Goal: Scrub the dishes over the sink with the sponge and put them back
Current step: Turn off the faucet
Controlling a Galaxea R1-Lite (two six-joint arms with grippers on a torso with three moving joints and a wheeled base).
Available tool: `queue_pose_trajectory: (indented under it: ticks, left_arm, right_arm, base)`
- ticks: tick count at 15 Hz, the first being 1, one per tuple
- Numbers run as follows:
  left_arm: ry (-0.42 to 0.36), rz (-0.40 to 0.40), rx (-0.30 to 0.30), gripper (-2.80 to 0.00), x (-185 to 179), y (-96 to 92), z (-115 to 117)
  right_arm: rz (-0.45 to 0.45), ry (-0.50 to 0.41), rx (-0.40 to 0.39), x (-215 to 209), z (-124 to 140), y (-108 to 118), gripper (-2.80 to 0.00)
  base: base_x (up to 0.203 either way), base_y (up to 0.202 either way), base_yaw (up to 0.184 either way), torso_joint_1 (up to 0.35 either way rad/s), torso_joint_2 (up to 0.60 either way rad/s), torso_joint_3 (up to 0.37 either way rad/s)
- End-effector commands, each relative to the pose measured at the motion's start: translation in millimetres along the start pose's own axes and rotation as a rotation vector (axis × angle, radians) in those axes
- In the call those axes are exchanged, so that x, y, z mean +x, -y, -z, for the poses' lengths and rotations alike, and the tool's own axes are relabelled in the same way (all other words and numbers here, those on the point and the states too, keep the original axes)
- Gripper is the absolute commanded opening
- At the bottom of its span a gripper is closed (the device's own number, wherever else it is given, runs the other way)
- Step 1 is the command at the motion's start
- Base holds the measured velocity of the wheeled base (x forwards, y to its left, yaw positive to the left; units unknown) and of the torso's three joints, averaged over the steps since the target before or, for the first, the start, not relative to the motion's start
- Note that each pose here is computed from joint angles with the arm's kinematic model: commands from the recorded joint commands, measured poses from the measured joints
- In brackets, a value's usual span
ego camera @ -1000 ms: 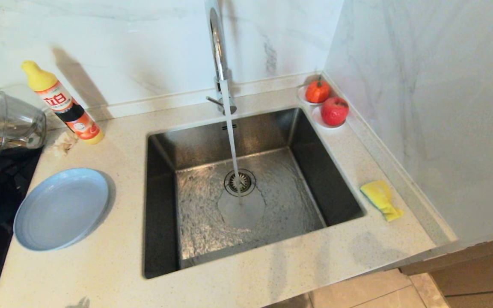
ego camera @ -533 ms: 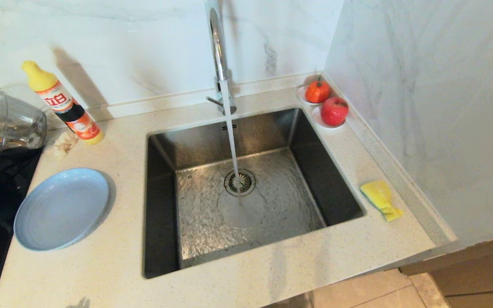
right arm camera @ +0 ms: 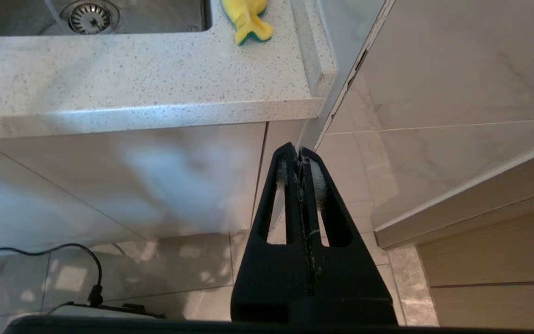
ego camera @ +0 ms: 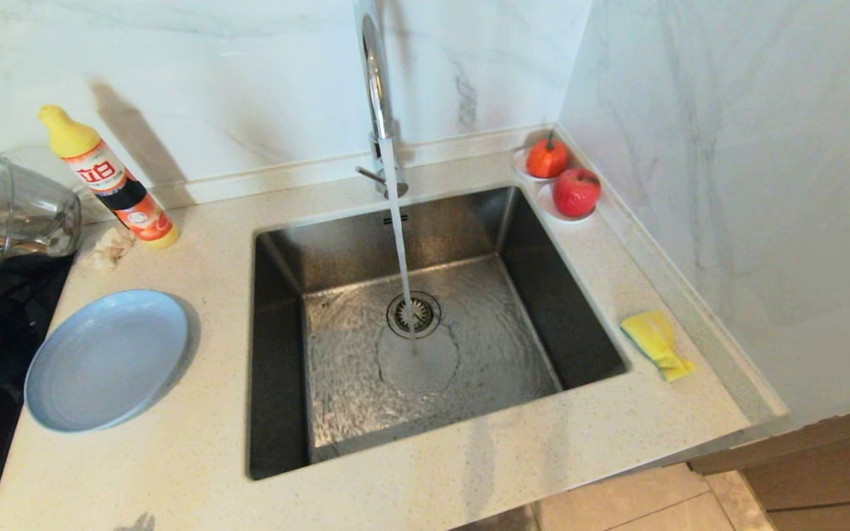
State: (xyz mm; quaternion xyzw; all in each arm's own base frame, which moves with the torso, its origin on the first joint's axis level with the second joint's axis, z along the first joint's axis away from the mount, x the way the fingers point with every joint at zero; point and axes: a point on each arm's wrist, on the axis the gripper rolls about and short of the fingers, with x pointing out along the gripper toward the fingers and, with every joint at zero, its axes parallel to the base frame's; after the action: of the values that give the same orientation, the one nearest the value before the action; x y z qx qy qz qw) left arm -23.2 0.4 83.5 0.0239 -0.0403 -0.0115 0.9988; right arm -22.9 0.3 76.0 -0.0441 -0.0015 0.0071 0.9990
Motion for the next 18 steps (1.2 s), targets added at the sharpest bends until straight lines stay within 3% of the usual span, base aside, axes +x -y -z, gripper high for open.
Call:
queue_pose_trajectory:
  ticks: [1,12,15,16,18]
  left_arm:
    - [-0.032,0.001,0.000,-2.80,1.9,0.5,9.5]
    - [-0.033,0.007,0.022,-2.80,2.0,0.5,10.0]
    - [-0.024,-0.025,-0.038,-2.80,2.2,-0.2,9.6]
    - [-0.006,-0.028,-0.048,-2.80,1.8,-0.4,6.1]
    - [0.083,-0.014,-0.063,-2.80,-7.0,-1.6,-27.7]
  right_arm:
    - [-0.001,-0.001,0.002,-0.1,0.3,0.0,-2.80]
    - [-0.001,-0.001,0.002,-0.1,0.3,0.0,-2.80]
    - [-0.001,-0.001,0.002,-0.1,0.3,0.0,-2.80]
    - [-0.001,-0.003,0.002,0.1,0.7,-0.1,-2.80]
    - [-0.001,-0.001,0.002,-0.1,0.3,0.0,-2.80]
  base:
    - [0.000,0.000,0.000,0.000,0.00,0.000]
    - [0.000,0.000,0.000,0.000,0.00,0.000]
    - [0.000,0.000,0.000,0.000,0.00,0.000]
    - [0.000,0.000,0.000,0.000,0.00,0.000]
    - [0.000,0.000,0.000,0.000,0.00,0.000]
